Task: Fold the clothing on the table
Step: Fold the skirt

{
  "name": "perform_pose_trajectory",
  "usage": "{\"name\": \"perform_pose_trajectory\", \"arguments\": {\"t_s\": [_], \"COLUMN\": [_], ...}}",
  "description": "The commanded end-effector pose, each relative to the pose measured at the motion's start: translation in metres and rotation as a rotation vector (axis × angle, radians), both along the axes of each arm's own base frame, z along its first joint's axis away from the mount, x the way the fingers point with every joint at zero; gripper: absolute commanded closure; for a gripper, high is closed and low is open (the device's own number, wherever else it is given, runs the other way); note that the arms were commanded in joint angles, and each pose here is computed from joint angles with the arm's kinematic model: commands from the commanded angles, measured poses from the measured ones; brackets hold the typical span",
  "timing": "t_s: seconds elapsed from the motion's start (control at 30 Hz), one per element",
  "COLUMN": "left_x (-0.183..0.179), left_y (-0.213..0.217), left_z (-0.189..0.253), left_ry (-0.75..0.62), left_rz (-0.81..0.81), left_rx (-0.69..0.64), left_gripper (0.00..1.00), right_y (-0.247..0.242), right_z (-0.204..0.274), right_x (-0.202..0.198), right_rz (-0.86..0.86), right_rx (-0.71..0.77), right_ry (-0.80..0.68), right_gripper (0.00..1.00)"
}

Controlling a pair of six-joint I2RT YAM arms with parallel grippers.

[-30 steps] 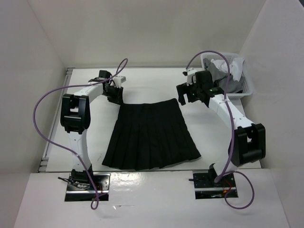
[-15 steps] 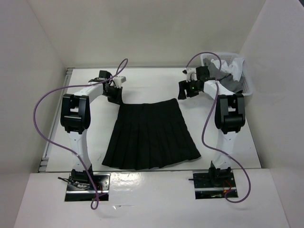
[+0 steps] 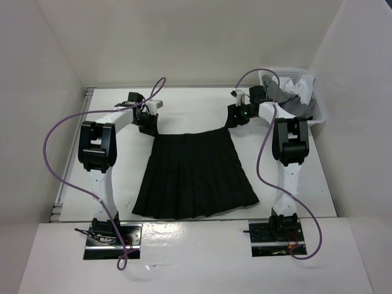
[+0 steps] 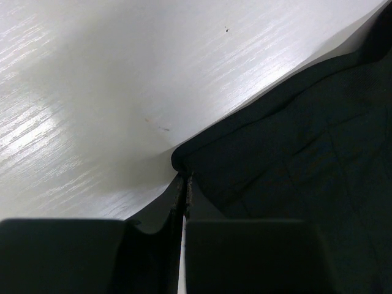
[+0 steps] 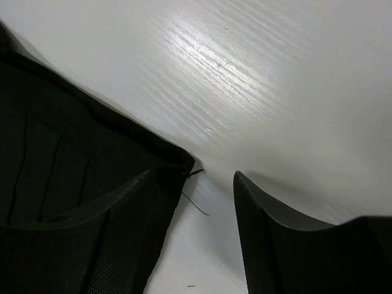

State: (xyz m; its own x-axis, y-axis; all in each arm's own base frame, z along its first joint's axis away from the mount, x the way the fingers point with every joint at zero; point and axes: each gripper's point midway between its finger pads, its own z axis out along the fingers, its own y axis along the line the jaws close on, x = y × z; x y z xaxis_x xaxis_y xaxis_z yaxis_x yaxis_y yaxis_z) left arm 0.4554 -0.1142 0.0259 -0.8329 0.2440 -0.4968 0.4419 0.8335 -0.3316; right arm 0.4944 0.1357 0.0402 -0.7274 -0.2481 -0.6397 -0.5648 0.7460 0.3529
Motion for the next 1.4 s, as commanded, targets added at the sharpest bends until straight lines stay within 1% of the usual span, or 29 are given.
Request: {"name": "perform_pose_trajectory", "arguments": {"t_s": [0.0, 0.1, 0.17, 0.3, 0.33, 0.43, 0.53, 0.57, 0.63, 0.67, 0.73, 0.77, 0.83, 0.87, 0.93, 1.0, 1.13, 1.37], "left_x": [-0.006, -0.007, -0.008, -0.008, -0.008, -0.009, -0.011, -0.011, -0.011, -0.011, -0.01, -0.01, -0.005, -0.004, 0.0, 0.005, 0.024, 0.041], "left_y": [-0.005, -0.005, -0.009, -0.008, -0.008, -0.014, -0.013, -0.013, -0.013, -0.013, -0.011, -0.01, -0.008, -0.008, -0.004, -0.003, 0.002, 0.002], "left_z": [0.002, -0.002, -0.002, -0.002, -0.002, -0.001, -0.002, -0.002, -0.002, -0.002, -0.003, -0.003, 0.003, 0.008, 0.017, 0.027, 0.069, 0.125], "left_ry": [-0.006, 0.003, 0.003, -0.002, -0.002, -0.007, -0.003, -0.003, -0.003, -0.003, -0.004, -0.004, -0.03, -0.04, -0.066, -0.091, -0.202, -0.327], "left_rz": [-0.039, -0.039, -0.048, -0.056, -0.056, -0.077, -0.086, -0.086, -0.086, -0.086, -0.081, -0.077, -0.079, -0.079, -0.087, -0.09, -0.074, -0.062], "left_rx": [-0.015, -0.015, -0.014, -0.012, -0.012, -0.017, -0.013, -0.013, -0.013, -0.013, -0.001, 0.007, 0.021, 0.021, 0.046, 0.056, 0.09, 0.089], "left_gripper": [1.0, 1.0, 1.0, 1.0, 1.0, 1.0, 1.0, 1.0, 1.0, 1.0, 1.0, 1.0, 1.0, 1.0, 1.0, 1.0, 1.0, 1.0], "right_y": [0.008, 0.013, 0.014, 0.017, 0.022, 0.022, 0.026, 0.026, 0.025, 0.025, 0.025, 0.024, 0.027, 0.025, 0.022, 0.021, 0.015, 0.007], "right_z": [-0.01, -0.012, -0.012, -0.015, -0.014, -0.019, -0.02, -0.02, -0.022, -0.022, -0.022, -0.023, -0.017, -0.019, -0.005, 0.019, 0.056, 0.113], "right_x": [-0.005, -0.011, -0.012, -0.016, -0.018, -0.022, -0.02, -0.02, -0.021, -0.021, -0.021, -0.02, -0.017, -0.016, -0.012, -0.003, 0.008, 0.027], "right_rz": [0.037, 0.056, 0.061, 0.072, 0.085, 0.085, 0.089, 0.089, 0.089, 0.089, 0.089, 0.084, 0.087, 0.078, 0.067, 0.06, 0.035, -0.017], "right_rx": [0.017, 0.048, 0.056, 0.075, 0.082, 0.081, 0.072, 0.072, 0.072, 0.072, 0.072, 0.062, 0.052, 0.037, 0.018, 0.011, -0.017, -0.048], "right_ry": [0.028, 0.056, 0.056, 0.079, 0.08, 0.102, 0.103, 0.103, 0.114, 0.114, 0.114, 0.113, 0.094, 0.092, 0.057, -0.002, -0.094, -0.249], "right_gripper": [0.4, 0.43, 0.43, 0.49, 0.52, 0.55, 0.6, 0.64, 0.68, 0.74, 0.82, 0.91, 1.0, 1.0, 1.0, 1.0, 1.0, 1.0]}}
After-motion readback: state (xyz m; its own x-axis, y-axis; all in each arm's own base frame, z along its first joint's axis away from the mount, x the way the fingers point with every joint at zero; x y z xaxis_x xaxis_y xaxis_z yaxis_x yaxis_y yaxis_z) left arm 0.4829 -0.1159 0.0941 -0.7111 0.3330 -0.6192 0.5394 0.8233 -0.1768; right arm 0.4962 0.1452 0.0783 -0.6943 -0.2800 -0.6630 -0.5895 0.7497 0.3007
